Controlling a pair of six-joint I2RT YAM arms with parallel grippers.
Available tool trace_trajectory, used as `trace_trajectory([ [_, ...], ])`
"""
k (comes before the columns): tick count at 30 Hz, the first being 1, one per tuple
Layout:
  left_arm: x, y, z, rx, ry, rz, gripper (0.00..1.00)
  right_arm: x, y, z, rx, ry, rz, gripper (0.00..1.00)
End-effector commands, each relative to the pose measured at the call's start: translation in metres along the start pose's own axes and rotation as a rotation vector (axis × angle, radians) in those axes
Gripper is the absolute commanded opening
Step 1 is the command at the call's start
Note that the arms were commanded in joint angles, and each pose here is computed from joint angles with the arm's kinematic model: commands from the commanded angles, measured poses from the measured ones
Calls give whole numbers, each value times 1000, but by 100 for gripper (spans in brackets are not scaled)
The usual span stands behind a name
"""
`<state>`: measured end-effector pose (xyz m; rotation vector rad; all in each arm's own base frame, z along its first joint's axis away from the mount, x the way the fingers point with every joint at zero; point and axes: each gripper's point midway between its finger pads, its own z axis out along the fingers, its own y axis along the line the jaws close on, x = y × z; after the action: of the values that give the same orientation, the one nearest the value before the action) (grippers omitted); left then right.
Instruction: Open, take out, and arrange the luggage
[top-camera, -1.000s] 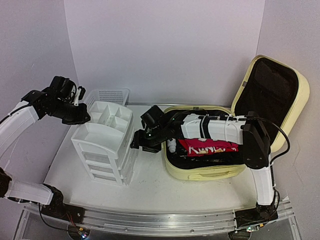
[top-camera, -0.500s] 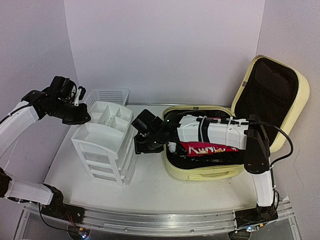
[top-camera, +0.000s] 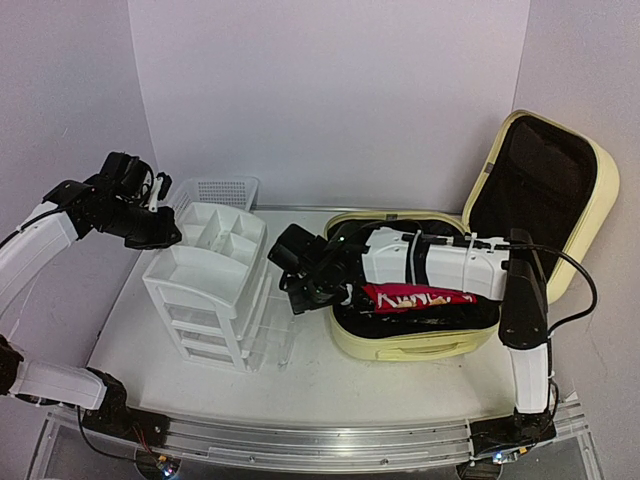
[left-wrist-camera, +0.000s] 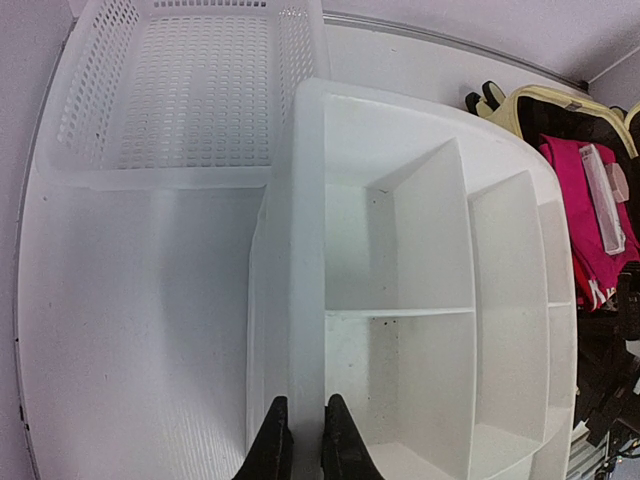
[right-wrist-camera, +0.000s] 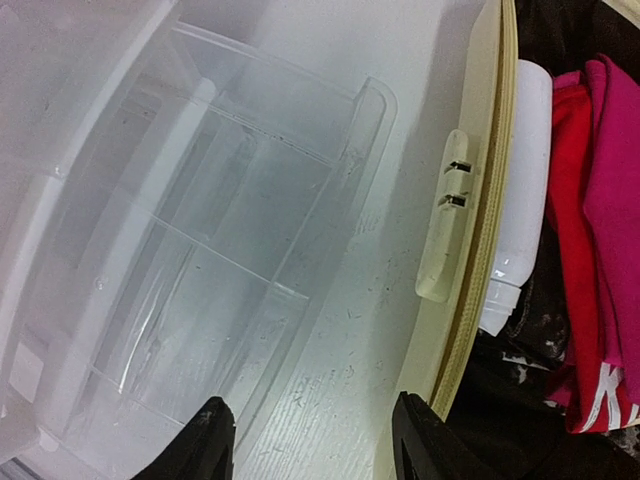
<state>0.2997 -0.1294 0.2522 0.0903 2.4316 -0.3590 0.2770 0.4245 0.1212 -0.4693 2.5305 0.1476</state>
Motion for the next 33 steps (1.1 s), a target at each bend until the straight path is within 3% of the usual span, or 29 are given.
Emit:
trace_trajectory([
  [1,28,19,11,-92,115,43,0,7,-30,-17,117,27,-77,54],
  [12,28,18,12,-90,117,44,0,-1,-33,-33,152,-3,-109,56],
  [16,27,17,12,-87,117,41,0,-7,-16,-40,48,-18,-100,62],
  [23,28,17,13,-83,121,34,0,-26,-7,-77,-96,-128,-116,83],
  [28,25,15,13,-77,120,38,0,-40,-44,-88,-47,-220,-81,90],
  [33,27,13,14,-67,126,33,0,-51,-157,-59,69,-135,280,87],
])
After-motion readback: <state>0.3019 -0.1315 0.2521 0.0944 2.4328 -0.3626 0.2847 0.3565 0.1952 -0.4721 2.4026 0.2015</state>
